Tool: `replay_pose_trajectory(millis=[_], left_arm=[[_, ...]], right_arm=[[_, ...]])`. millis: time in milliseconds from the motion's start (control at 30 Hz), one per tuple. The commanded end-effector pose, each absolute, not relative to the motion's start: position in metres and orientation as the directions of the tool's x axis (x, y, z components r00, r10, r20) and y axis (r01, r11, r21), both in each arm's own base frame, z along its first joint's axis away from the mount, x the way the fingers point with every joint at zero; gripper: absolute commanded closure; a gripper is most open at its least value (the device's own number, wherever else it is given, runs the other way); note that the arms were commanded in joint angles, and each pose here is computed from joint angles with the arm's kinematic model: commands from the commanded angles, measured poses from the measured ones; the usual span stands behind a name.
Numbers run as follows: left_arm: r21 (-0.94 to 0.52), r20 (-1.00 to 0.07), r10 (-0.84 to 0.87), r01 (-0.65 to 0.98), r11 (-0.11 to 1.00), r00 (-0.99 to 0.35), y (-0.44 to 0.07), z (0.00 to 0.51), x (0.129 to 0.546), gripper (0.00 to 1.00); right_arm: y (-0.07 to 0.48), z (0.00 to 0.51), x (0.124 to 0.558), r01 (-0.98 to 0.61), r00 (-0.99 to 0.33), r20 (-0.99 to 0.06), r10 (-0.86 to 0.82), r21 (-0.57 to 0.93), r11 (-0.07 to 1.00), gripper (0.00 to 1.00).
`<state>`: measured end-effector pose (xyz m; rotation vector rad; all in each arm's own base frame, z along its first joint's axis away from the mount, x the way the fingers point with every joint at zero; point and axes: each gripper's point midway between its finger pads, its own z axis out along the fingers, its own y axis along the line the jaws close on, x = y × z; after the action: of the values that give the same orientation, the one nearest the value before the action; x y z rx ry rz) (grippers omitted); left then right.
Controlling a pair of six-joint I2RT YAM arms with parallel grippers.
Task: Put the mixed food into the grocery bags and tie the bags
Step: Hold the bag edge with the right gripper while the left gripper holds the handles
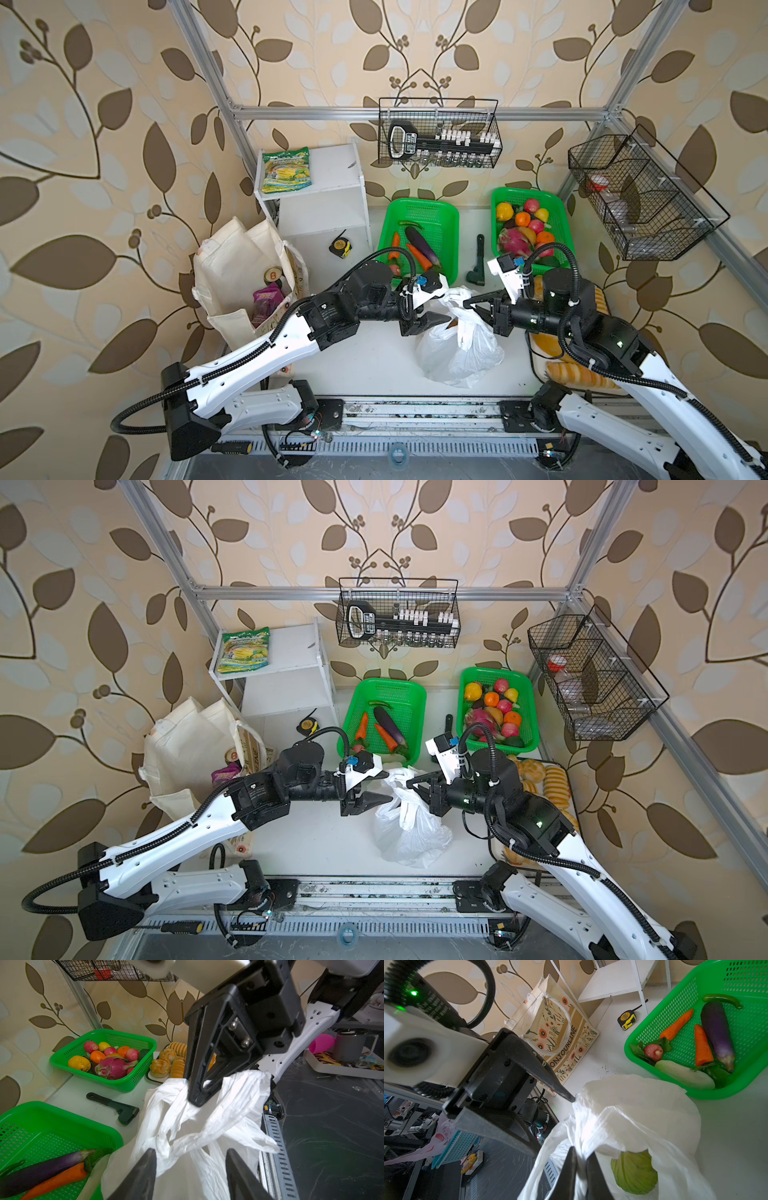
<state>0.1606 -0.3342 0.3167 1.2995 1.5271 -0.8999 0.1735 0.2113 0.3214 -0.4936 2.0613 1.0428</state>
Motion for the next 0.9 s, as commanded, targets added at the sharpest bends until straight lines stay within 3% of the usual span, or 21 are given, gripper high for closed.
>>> replay_pose_trajectory(millis=[0, 67, 300, 433, 700, 867], left_arm=[[0.048, -0.945, 0.327, 0.981, 0.189, -0.017, -0.337, 0.324, 0.164, 0.50], [0.047, -0.945, 0.326, 0.981, 0.190, -0.018, -0.339, 0.323, 0.165, 0.52], [0.024, -0.949, 0.313, 0.987, 0.160, -0.028, -0.346, 0.328, 0.161, 0.81], [0.005, -0.952, 0.304, 0.991, 0.134, -0.036, -0.351, 0.332, 0.158, 0.87], [0.014, -0.948, 0.315, 0.986, 0.166, -0.039, -0.336, 0.326, 0.153, 0.67], [0.078, -0.955, 0.295, 0.978, 0.195, 0.017, -0.323, 0.334, 0.152, 0.50]], right_arm=[[0.214, 0.327, 0.170, -0.653, -0.615, -0.788, -0.002, 0.508, 0.562, 0.90], [0.215, 0.328, 0.168, -0.659, -0.614, -0.789, -0.005, 0.510, 0.553, 0.90], [0.219, 0.331, 0.164, -0.679, -0.610, -0.792, -0.006, 0.519, 0.520, 0.90], [0.219, 0.330, 0.164, -0.678, -0.611, -0.792, -0.007, 0.518, 0.522, 0.90], [0.209, 0.327, 0.174, -0.644, -0.608, -0.794, 0.023, 0.510, 0.570, 0.91], [0.210, 0.328, 0.175, -0.645, -0.614, -0.788, 0.028, 0.523, 0.558, 0.91]])
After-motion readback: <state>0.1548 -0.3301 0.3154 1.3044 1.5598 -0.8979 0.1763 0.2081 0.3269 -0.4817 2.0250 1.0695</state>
